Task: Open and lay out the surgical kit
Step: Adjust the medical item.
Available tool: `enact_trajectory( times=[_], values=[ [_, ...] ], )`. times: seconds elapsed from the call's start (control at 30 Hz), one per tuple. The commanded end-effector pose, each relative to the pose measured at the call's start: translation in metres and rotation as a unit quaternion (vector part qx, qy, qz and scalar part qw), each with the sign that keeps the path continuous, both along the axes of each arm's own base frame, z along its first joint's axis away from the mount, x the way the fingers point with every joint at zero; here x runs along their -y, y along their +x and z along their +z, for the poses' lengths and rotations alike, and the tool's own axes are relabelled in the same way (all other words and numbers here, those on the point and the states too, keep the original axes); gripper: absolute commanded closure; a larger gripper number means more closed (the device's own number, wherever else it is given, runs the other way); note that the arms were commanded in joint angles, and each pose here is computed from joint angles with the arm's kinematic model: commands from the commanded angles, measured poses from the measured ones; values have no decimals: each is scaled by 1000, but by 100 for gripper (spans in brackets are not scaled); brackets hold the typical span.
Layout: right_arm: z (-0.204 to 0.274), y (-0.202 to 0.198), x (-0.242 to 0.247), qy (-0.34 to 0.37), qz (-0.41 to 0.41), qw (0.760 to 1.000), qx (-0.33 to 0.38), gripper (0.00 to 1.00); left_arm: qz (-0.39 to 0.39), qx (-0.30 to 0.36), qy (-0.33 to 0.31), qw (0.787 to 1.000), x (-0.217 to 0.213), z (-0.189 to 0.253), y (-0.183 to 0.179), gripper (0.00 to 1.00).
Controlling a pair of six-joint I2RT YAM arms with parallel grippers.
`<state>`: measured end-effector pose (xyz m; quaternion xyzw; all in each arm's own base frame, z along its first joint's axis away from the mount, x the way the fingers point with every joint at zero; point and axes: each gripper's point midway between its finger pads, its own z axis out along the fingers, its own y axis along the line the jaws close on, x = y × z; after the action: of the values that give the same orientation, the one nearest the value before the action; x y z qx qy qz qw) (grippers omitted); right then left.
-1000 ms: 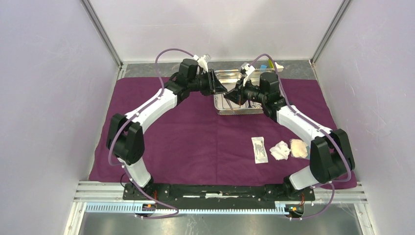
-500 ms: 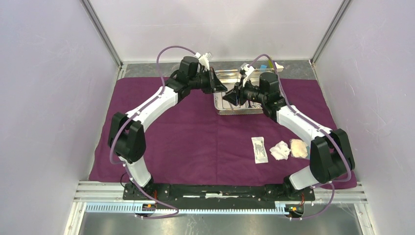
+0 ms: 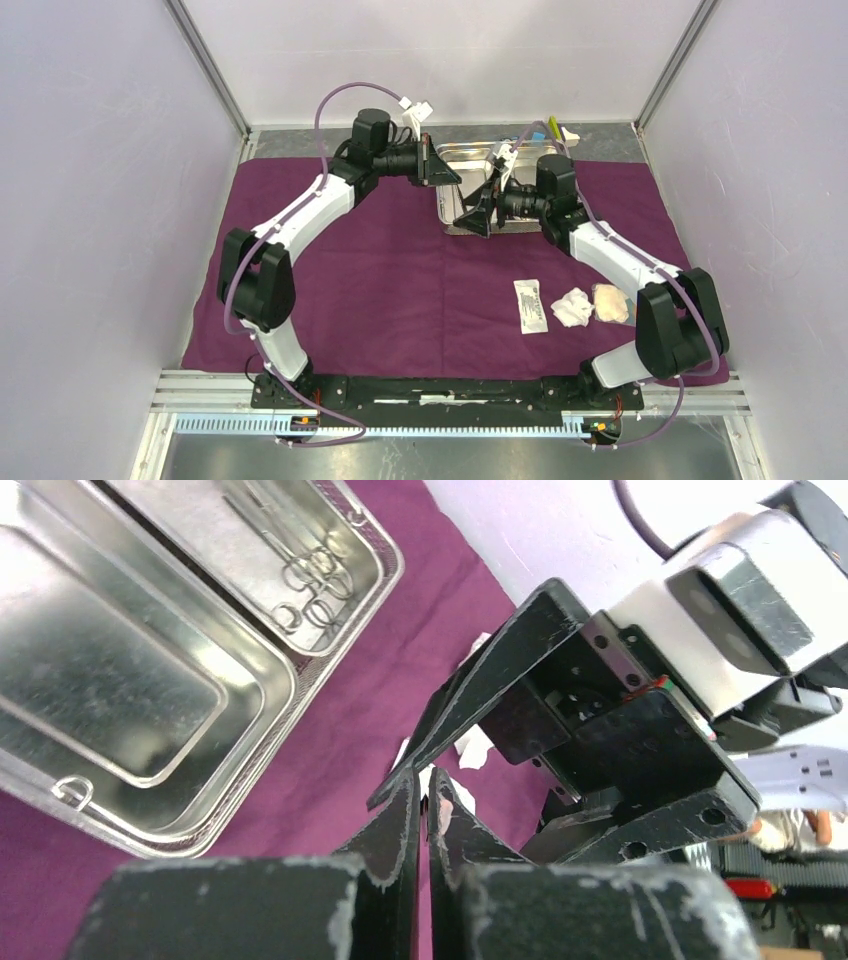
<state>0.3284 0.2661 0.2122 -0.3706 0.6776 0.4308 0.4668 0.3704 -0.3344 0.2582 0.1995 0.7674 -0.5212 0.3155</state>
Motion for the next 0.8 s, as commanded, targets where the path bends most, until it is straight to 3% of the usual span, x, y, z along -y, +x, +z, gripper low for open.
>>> enact_trajectory(
  times=[0.0, 0.53, 0.7, 0.77],
  values=[
    [10, -25, -7, 25, 78, 996, 26, 28, -90, 101, -47, 990, 5, 35, -28, 98],
    [3, -49, -9, 46, 143, 989, 17, 72, -154, 156, -79, 973, 1, 42, -57, 98],
    [-1, -46, -10, 46, 137, 989, 10, 98, -156, 159, -82, 971, 1, 41, -59, 98],
    [-1, -44, -10, 49, 131, 990, 6, 100, -156, 161, -83, 971, 0, 43, -59, 86]
  ],
)
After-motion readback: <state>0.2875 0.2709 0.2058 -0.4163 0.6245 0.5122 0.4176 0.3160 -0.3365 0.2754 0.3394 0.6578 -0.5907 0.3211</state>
